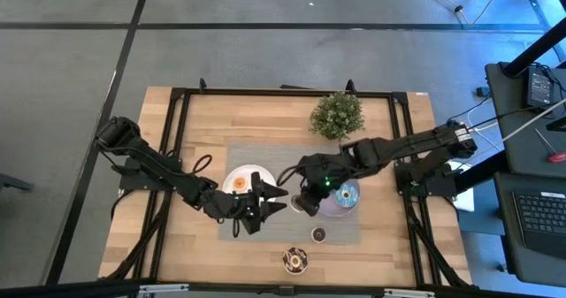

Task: Pick & Place donuts
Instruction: Put the small brown donut on the white plate

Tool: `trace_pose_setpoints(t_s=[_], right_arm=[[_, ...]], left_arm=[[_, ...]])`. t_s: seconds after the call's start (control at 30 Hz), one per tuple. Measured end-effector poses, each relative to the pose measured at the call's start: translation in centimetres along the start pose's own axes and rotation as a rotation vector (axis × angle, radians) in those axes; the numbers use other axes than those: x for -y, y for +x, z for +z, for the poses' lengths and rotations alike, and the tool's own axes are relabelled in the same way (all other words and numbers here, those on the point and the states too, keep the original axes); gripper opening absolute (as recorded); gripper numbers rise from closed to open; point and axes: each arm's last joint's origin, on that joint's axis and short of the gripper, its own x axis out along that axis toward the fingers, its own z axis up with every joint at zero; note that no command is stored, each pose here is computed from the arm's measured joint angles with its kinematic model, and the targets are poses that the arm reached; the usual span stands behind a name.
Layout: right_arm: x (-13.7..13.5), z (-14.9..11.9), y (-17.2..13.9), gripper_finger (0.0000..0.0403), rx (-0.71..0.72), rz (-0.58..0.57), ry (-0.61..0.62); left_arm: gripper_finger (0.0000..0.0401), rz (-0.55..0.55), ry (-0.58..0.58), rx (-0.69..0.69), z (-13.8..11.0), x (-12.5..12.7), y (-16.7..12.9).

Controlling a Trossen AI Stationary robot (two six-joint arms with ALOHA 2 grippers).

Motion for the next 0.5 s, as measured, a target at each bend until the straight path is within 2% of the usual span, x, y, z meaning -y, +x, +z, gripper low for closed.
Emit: trace_pose_setpoints(t_s=[0.5], right_arm=[[-0.52, 0.50, 0.36, 0.0074, 0.044, 0.057, -0.010]], left_arm=[[0.0208, -0.027, 0.000, 0.037, -0.06, -0.04, 0.17]])
